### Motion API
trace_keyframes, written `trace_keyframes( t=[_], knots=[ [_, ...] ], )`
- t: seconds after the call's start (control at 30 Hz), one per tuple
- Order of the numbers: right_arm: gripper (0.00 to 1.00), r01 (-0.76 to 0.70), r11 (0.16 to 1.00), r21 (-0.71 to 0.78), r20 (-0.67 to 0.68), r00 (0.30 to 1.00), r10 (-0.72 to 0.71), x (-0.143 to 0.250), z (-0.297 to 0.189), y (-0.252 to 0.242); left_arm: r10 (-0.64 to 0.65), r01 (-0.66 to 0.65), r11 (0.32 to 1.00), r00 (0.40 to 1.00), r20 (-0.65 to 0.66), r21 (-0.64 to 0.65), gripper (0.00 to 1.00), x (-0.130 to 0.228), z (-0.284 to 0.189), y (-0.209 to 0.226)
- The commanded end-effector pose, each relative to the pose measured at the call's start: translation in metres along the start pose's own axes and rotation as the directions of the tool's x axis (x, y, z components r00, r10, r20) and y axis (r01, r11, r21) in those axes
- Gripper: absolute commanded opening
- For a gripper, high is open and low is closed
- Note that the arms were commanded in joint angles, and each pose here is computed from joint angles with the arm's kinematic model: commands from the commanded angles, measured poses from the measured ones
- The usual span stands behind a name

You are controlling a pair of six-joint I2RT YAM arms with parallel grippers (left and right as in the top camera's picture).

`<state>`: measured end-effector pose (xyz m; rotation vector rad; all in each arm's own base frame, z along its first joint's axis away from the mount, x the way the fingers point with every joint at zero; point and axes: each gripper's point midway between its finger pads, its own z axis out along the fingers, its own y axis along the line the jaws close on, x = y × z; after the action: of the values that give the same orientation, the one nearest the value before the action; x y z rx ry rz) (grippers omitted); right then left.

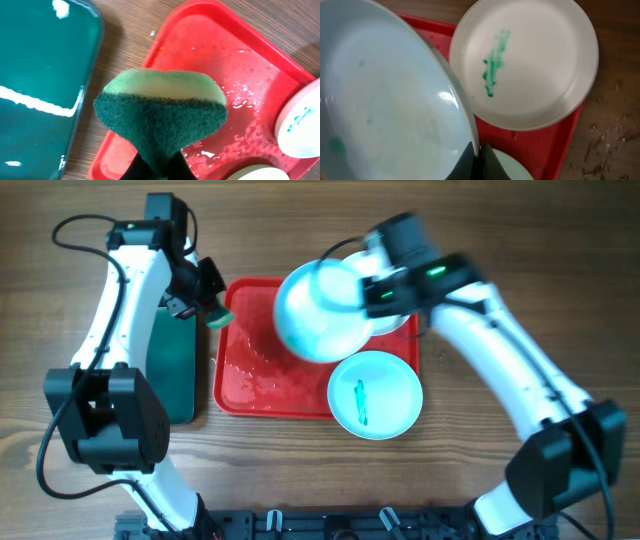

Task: Clean dirty plates on tray and stack at the side
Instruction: 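Lift the cleaned plate with the right gripper and place it right of the tray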

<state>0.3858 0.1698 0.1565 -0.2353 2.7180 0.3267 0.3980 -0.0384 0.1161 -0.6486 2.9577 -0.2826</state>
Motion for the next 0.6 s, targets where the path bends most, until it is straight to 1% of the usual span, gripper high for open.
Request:
trace_keyframes(
  t=[0.0,0.13,0.23,0.3,0.33,0.47,0.57],
  knots=[
    [0.04,-0.176,0.975,-0.133,-0.033,0.984,0.173,-0.002,-0.023,-0.044,0.065,-0.067,0.997,0.997,0.042,0.031,0.04,0.001,-0.009,-0.022],
    [0.04,-0.394,0.919,0.001,-0.041,0.918,0.394,0.017,-0.034,-0.137,0.095,-0.097,0.995,0.993,0.071,0.028,0.04,0.001,-0.008,-0.035],
    [0.04,-0.53,0.838,0.128,-0.038,0.842,0.538,0.049,-0.032,-0.196,0.111,-0.114,0.993,0.991,0.08,0.035,0.04,0.002,-0.007,-0.042],
    [0.04,-0.583,0.792,0.181,-0.037,0.801,0.597,0.071,-0.028,-0.222,0.111,-0.115,0.993,0.99,0.082,0.036,0.04,0.002,-0.007,-0.043],
    [0.04,-0.62,0.753,0.218,-0.029,0.768,0.64,0.086,-0.024,-0.237,0.112,-0.115,0.993,0.99,0.083,0.037,0.04,0.001,-0.007,-0.043],
    [0.04,-0.678,0.687,0.261,-0.003,0.711,0.703,0.122,-0.007,-0.268,0.112,-0.115,0.993,0.99,0.083,0.037,0.04,0.001,-0.007,-0.043],
    [0.04,-0.693,0.669,0.268,0.012,0.697,0.717,0.137,0.005,-0.276,0.112,-0.115,0.993,0.99,0.083,0.037,0.04,0.001,-0.007,-0.043]
  ],
)
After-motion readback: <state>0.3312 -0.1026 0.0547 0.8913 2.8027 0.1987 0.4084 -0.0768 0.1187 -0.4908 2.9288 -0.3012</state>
